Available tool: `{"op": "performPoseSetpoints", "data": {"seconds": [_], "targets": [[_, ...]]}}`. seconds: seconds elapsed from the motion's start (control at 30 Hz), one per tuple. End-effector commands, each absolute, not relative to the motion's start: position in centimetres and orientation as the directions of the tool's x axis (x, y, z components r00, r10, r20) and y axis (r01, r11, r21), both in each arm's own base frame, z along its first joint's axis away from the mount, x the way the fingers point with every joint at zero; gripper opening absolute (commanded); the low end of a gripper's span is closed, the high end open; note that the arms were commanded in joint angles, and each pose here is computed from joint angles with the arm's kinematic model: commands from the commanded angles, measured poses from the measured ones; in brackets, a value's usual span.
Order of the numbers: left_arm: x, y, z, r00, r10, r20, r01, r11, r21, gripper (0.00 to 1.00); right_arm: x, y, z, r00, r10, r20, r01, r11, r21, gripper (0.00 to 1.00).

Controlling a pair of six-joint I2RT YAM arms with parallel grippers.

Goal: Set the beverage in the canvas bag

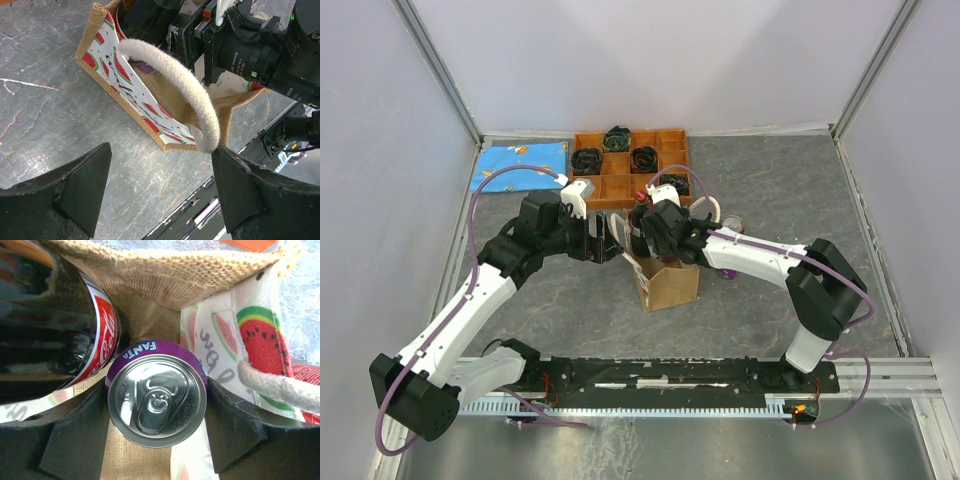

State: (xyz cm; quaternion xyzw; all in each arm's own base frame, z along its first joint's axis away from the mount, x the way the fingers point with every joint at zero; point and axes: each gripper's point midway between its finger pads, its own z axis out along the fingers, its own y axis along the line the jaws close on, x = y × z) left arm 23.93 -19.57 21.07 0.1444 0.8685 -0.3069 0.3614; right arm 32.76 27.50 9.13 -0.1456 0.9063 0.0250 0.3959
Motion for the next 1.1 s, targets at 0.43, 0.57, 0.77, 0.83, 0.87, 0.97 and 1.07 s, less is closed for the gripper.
{"op": "performPoseSetpoints", "data": {"seconds": [0.43,0.57,0.77,0.83,0.87,0.97,1.07], "targets": [[24.1,-19.7,22.2,-0.658,0.031,-0.752,0.512,0.75,-0.418,0.86,35.5,29.7,11.4,-0.559,-0.169,-0.812,-0.272,0.962,-0.014,0.68],[24.0,-19.8,22.1,-0.661,0.031,-0.75,0.513,0.748,-0.421,0.86,35.3,29.5,12.1,-0.553,-0.164,-0.817,-0.277,0.961,-0.006,0.84],[23.9,-19.9,22.1,-0.663,0.029,-0.748,0.514,0.744,-0.428,0.86,35.0,29.3,13.1,-0.54,-0.154,-0.827,-0.284,0.959,0.006,0.92],[23.9,-19.8,22.1,-0.663,0.029,-0.748,0.514,0.744,-0.427,0.86,34.9,29.2,13.5,-0.538,-0.149,-0.83,-0.282,0.959,0.01,0.92],[23.9,-19.9,22.1,-0.662,0.028,-0.749,0.516,0.743,-0.427,0.86,34.8,29.2,13.7,-0.537,-0.147,-0.831,-0.283,0.959,0.013,0.92],[23.8,-19.9,22.2,-0.66,0.028,-0.751,0.517,0.742,-0.427,0.86,34.6,29.1,14.5,-0.533,-0.137,-0.835,-0.286,0.958,0.026,0.93],[23.9,-19.8,22.2,-0.66,0.028,-0.751,0.517,0.742,-0.427,0.86,34.2,28.9,15.3,-0.532,-0.124,-0.838,-0.286,0.958,0.04,0.93]]}}
